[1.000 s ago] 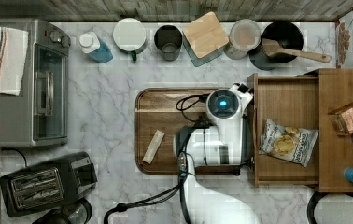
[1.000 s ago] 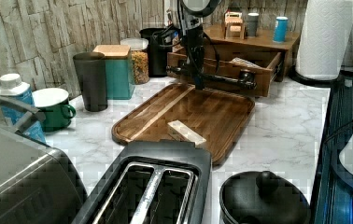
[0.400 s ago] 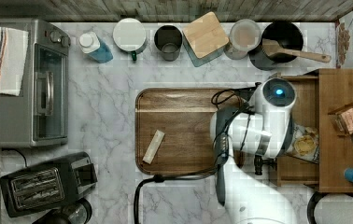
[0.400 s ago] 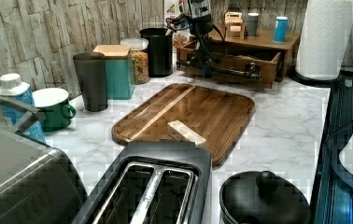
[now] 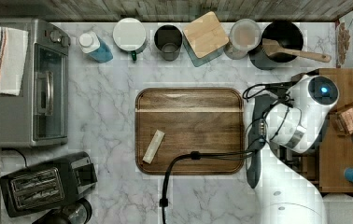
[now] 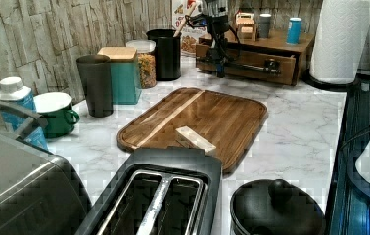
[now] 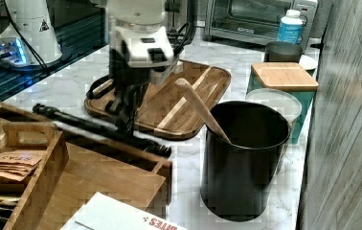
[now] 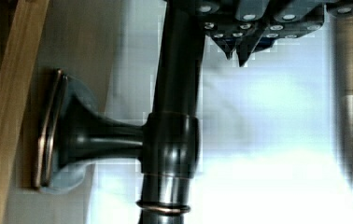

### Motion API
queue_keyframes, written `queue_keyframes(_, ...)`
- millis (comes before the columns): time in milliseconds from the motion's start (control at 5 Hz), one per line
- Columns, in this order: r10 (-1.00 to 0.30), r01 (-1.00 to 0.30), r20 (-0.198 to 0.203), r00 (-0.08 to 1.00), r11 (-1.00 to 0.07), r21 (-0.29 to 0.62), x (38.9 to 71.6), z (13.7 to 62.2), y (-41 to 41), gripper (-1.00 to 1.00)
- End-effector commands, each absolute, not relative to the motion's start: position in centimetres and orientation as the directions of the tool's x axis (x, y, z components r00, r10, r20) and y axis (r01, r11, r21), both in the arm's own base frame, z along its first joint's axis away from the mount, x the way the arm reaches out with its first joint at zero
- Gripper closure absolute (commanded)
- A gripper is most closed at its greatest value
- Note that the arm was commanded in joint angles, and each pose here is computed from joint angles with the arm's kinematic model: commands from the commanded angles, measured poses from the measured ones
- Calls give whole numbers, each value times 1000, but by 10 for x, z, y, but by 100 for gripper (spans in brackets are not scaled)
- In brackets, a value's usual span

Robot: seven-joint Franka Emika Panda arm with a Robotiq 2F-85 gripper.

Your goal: Close the drawer.

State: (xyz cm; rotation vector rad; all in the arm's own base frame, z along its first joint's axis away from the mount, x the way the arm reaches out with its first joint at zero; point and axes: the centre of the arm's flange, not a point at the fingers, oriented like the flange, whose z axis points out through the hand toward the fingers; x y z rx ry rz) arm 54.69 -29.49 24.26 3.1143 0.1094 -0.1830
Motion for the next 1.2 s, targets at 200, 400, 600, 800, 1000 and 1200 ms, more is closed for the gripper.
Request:
queue_keyframes(200,-97,-115,71,993,-943,311,488,341,-439,100)
queue_keyframes(400,-33,-57,84,996,-954,293,491,330,-451,100)
queue_keyframes(600,-33,-56,84,996,-954,293,491,330,-450,100)
queue_keyframes(800,-32,-56,84,996,-954,293,491,330,-450,100)
queue_keyframes(1000,-33,-57,84,996,-954,293,491,330,-451,100)
queue_keyframes(1200,-33,-56,84,996,-954,293,491,330,-450,100)
